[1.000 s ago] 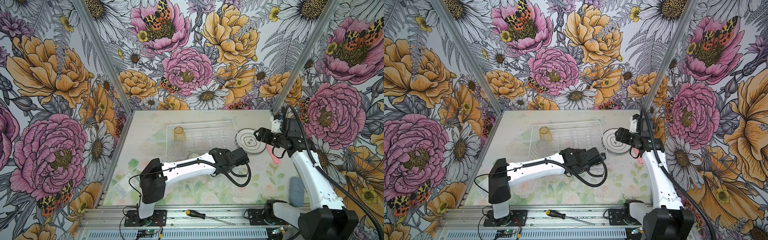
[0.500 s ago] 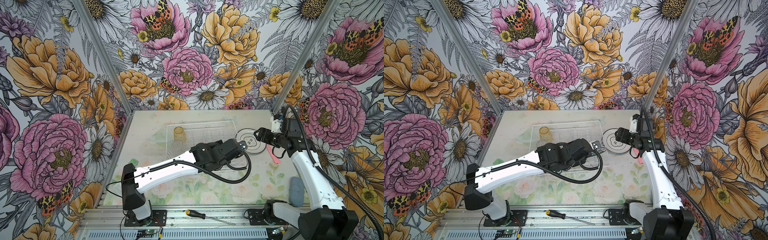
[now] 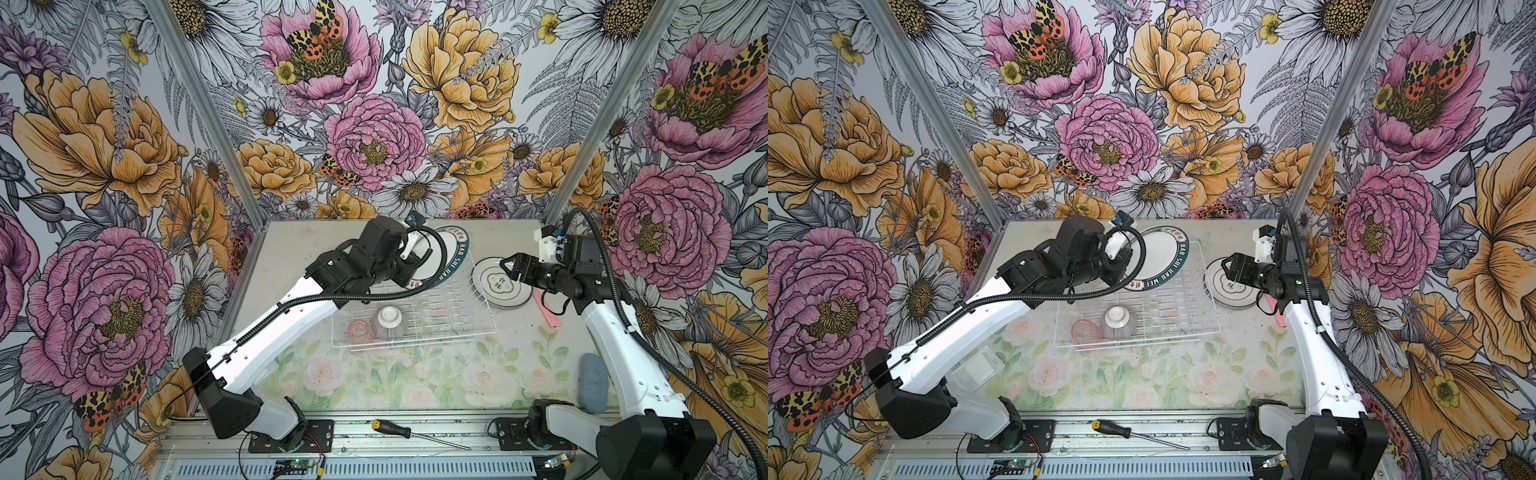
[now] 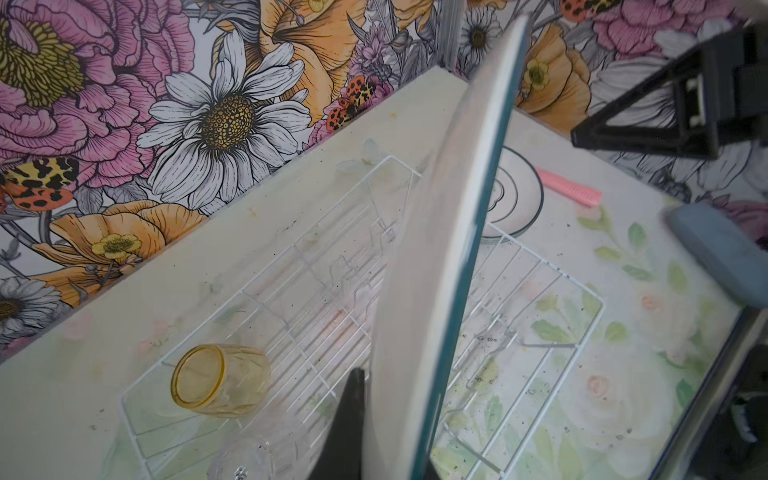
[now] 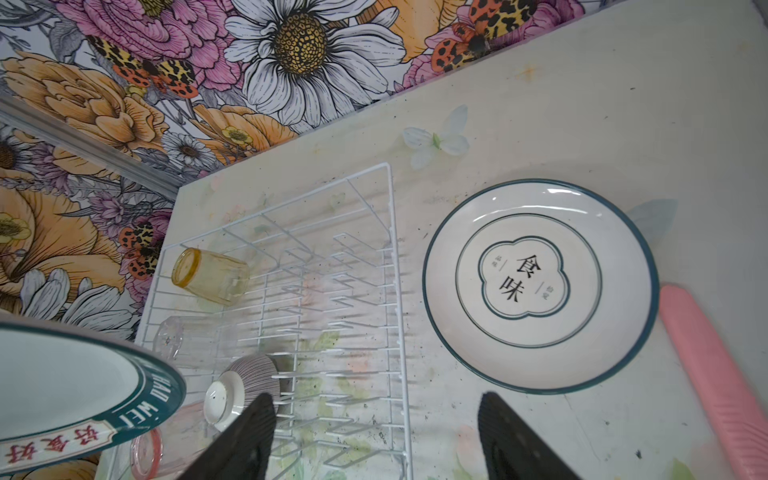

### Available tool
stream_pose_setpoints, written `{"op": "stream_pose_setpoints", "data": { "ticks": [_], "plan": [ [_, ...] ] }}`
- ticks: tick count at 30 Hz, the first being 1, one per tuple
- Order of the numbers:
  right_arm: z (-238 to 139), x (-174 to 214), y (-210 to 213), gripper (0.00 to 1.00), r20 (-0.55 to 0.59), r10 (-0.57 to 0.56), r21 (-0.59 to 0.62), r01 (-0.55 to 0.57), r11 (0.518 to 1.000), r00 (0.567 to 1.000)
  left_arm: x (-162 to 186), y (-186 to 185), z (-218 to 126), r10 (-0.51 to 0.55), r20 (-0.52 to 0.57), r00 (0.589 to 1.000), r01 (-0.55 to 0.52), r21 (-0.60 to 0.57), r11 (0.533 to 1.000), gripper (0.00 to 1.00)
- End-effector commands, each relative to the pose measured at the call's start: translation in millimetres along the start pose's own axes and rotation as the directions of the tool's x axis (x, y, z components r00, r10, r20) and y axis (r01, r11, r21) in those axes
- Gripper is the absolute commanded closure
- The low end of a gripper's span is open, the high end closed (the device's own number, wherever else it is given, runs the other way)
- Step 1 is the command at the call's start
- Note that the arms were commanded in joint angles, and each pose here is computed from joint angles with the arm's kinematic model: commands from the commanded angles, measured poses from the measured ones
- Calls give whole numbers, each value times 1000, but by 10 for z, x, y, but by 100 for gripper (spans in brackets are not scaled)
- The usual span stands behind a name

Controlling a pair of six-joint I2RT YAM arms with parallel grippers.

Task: Unload the mixed dishes from the dish rack
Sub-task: 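Lift a green-rimmed plate with the left gripper while the right gripper reaches over, then grasp the raised plate's rim with the right gripper while the left gripper holds it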

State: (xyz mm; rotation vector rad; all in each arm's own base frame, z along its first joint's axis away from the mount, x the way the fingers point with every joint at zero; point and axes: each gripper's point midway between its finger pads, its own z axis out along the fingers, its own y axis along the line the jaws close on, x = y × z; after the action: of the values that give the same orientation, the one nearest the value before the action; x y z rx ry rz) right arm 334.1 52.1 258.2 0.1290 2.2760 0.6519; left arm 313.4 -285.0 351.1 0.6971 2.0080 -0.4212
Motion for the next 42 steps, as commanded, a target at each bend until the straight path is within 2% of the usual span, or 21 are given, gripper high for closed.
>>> {"op": "stream_pose_setpoints", "data": {
  "ticks": [1,4,10,16,25,31,34,37,39,42],
  "plan": [
    [-27,-50,328,22,32,-48,-176,53,983,998,-377,-130,-91,-249,150,957,203,270,941,100],
    [-65,-58,535,23,42,-61,-295,71,953,997,-419,-13,-65,-377,167,911,294,380,877,100],
    [-186,-75,877,24,73,-81,-471,107,876,994,-419,26,79,-466,145,873,354,469,809,100],
    [-225,-54,1007,24,67,-95,-522,116,845,993,-454,-35,227,-531,108,840,389,564,729,100],
    [-202,-94,1125,26,80,-94,-565,123,816,992,-463,-204,459,-549,39,835,408,627,664,100],
    [-152,-179,1153,31,101,-74,-583,119,804,992,-551,-360,511,-570,3,822,403,705,584,100],
    [-139,-222,1159,35,112,-67,-588,121,800,991,-567,-408,551,-584,-26,811,411,737,537,100],
    [-116,-271,1165,48,119,-49,-598,111,794,992,-582,-469,587,-593,-51,804,413,765,494,100],
    [-115,-311,1194,57,135,-29,-624,108,774,990,-567,-498,637,-594,-65,802,420,768,484,100],
    [-117,-374,1226,64,150,8,-657,94,748,989,-558,-529,678,-591,-72,803,422,769,480,100]
  ]
}}
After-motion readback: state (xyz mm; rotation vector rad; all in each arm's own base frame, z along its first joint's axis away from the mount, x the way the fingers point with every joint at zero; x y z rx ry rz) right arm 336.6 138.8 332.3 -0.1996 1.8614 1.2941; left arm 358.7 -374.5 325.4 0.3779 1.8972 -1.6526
